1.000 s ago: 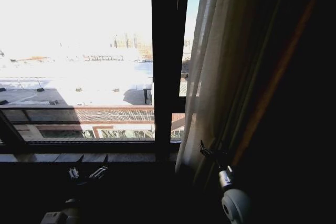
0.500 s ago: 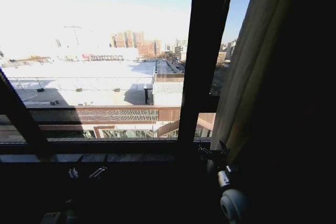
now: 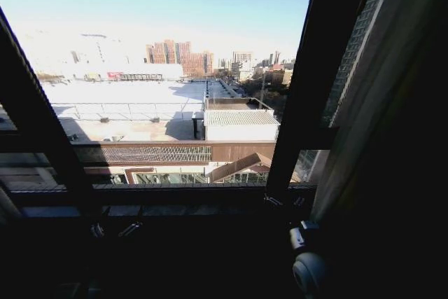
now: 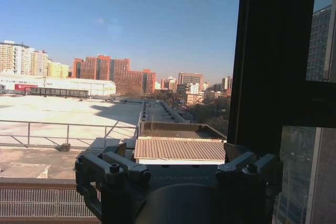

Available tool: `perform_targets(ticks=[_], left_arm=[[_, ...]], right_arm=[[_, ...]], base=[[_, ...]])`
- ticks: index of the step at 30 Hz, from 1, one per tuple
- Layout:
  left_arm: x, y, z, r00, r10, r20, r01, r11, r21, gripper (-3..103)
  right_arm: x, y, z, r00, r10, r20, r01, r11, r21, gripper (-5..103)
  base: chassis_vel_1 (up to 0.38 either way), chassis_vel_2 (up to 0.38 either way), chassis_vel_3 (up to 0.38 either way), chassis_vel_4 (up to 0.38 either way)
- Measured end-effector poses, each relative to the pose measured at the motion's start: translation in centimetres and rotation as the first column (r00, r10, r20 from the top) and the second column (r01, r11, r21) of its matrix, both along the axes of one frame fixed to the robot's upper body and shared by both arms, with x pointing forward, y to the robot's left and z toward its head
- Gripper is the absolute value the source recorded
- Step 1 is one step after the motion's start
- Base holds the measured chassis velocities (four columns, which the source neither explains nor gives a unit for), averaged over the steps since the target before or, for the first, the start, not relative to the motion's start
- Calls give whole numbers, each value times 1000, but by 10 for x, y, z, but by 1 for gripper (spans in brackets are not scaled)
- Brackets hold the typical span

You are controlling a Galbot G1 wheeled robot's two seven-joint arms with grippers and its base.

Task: Open the curtains by pulling them apart, changing their state from closed to fully open.

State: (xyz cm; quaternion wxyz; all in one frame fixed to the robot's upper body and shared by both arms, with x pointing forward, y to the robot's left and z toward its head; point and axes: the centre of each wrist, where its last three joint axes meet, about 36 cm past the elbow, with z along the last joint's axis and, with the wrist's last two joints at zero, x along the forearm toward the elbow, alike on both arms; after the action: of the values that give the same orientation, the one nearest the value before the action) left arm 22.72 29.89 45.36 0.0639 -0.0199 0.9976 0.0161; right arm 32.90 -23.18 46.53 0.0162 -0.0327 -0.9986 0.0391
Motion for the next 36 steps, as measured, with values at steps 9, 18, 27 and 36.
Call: perform_targets(ticks=[9,18,27,36], left_arm=[[0,0,1,1000,2,-3,-2,1000,-2,100],[-2,-1,2,1000,5,-1,-5,1000,-4,100],[-3,0,2,1000,7,1,-7,1000,-4,100],[-3,0,2,1000,9,4,-9,1000,-4,100]], right_arm=[[1,0,0,1000,-2,1,2,1000,1,100],[1,0,0,1000,-2,3,2,1000,4,100],[0,1,-1,1000,5,1,-5,1000,5,100],[1,1,-3,1000,14,2,-14,1000,-4,100]], base=[[363,345,-364,-355],[348,361,-351,-355],[353,361,-353,-346],[359,363,-356,-356]])
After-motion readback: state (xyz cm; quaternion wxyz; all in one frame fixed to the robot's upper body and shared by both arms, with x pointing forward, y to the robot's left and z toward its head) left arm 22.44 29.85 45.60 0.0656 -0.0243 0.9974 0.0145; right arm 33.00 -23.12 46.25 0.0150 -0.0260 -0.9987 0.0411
